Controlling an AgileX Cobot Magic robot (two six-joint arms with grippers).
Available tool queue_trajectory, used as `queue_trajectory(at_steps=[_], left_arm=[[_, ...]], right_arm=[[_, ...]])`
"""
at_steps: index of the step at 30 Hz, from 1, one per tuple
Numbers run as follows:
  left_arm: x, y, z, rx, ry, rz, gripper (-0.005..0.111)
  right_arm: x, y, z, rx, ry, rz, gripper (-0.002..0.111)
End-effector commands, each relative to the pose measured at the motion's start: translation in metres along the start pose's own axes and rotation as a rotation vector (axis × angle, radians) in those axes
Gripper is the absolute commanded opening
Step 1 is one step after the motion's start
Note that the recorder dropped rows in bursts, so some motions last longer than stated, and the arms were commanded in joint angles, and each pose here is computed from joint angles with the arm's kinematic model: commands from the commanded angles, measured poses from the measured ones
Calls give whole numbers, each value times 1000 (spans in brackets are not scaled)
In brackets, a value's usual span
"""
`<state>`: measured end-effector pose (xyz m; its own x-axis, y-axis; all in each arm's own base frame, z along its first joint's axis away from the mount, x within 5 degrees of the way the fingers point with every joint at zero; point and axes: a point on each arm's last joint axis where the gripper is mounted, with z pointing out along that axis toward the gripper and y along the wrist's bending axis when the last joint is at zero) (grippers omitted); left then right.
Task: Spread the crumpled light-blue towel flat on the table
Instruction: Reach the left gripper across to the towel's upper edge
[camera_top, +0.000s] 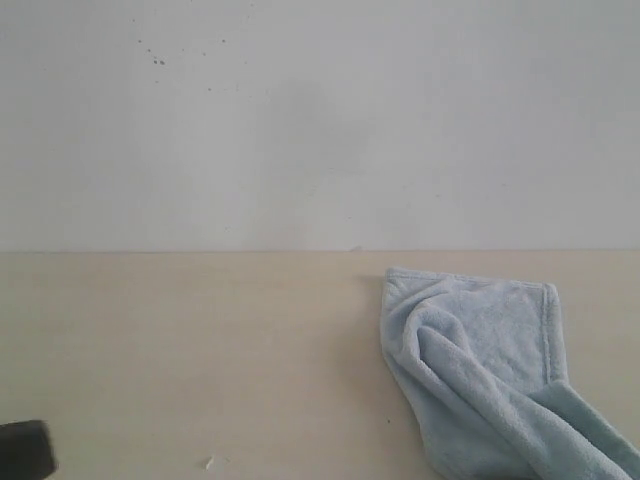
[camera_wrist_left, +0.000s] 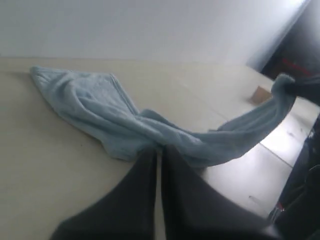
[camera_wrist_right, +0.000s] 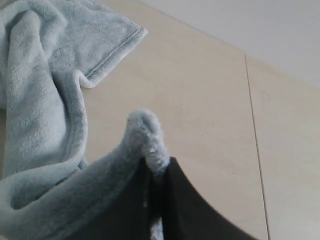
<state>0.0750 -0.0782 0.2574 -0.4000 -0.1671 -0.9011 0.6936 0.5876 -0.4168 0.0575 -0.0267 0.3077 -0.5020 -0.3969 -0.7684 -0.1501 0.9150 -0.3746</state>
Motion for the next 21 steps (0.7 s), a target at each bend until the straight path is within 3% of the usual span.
queue_trajectory(at_steps=[1,6,9,13,17,21], left_arm=[[-23,16,42,59,96,73,4],[-37,42,98,155,209,99,6],[-30,53,135,194,294,101,13],[-18,63,191,218,386,166,14],[-3,49,255,283,434,295,14],[4,22,329,225,417,445,14]], right_arm=[[0,0,0,2,-7,-4,0],[0,0,0,2,-7,1,0],[0,0,0,1,-7,1,0],[0,0,0,-1,-6,2,0],[3,6,0,-71,23,-18,0],[4,9,-1,-100,34,-29,0]])
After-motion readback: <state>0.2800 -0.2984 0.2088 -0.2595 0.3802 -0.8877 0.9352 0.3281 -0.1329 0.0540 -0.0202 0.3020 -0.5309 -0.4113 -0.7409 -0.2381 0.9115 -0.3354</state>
